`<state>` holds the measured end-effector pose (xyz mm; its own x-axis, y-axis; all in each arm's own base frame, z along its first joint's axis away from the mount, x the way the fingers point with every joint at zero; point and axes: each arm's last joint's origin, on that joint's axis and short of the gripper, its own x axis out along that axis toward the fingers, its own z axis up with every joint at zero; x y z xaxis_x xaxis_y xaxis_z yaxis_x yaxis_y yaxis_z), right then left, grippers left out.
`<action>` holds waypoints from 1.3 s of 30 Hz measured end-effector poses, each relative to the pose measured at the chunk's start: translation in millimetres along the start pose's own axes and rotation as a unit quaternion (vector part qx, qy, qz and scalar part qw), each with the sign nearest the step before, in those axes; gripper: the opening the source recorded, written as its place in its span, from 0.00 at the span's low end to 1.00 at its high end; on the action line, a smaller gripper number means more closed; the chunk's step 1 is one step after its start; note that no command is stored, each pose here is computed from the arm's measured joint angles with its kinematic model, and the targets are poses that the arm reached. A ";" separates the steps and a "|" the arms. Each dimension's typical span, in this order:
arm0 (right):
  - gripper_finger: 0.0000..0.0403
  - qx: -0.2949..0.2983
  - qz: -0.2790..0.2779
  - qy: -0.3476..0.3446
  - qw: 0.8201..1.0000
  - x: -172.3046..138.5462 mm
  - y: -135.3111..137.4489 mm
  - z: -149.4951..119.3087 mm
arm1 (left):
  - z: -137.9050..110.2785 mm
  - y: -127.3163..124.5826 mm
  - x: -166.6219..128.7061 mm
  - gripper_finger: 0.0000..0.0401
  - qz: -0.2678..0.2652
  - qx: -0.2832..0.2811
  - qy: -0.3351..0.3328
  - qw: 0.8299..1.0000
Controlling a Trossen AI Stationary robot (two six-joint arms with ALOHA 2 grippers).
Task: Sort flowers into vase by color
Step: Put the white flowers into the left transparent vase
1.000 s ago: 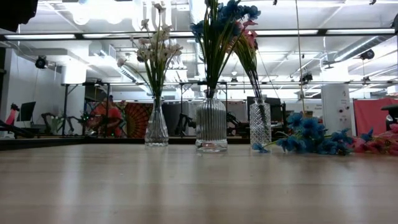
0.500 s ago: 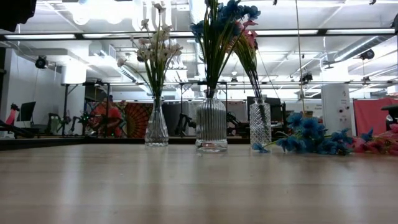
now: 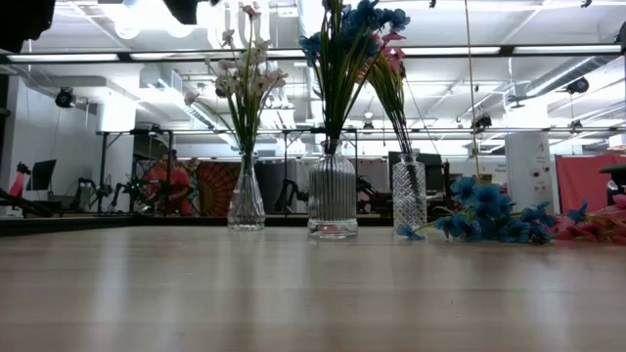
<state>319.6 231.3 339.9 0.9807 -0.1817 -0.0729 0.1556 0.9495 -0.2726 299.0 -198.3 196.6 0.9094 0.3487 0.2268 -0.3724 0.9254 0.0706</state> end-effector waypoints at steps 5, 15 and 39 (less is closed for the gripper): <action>0.07 0.002 -0.013 0.063 0.998 -0.3 -30.7 15.1 | 2.2 10.9 -10.2 0.56 0.082 0.038 0.058 0.994; 0.07 0.022 0.060 0.158 0.985 1.1 -103.5 51.8 | 4.0 78.3 -21.6 0.48 -0.189 -0.042 0.111 0.975; 0.07 0.092 0.051 -0.013 0.994 12.0 -263.0 144.6 | 21.3 244.5 -41.5 0.35 0.108 -0.033 0.215 0.970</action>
<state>307.6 16.5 549.4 0.9948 -0.0781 -0.0655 0.0724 0.9938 -0.0848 166.2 10.3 225.1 0.8103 0.5515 -0.1981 -0.5623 0.8269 0.0017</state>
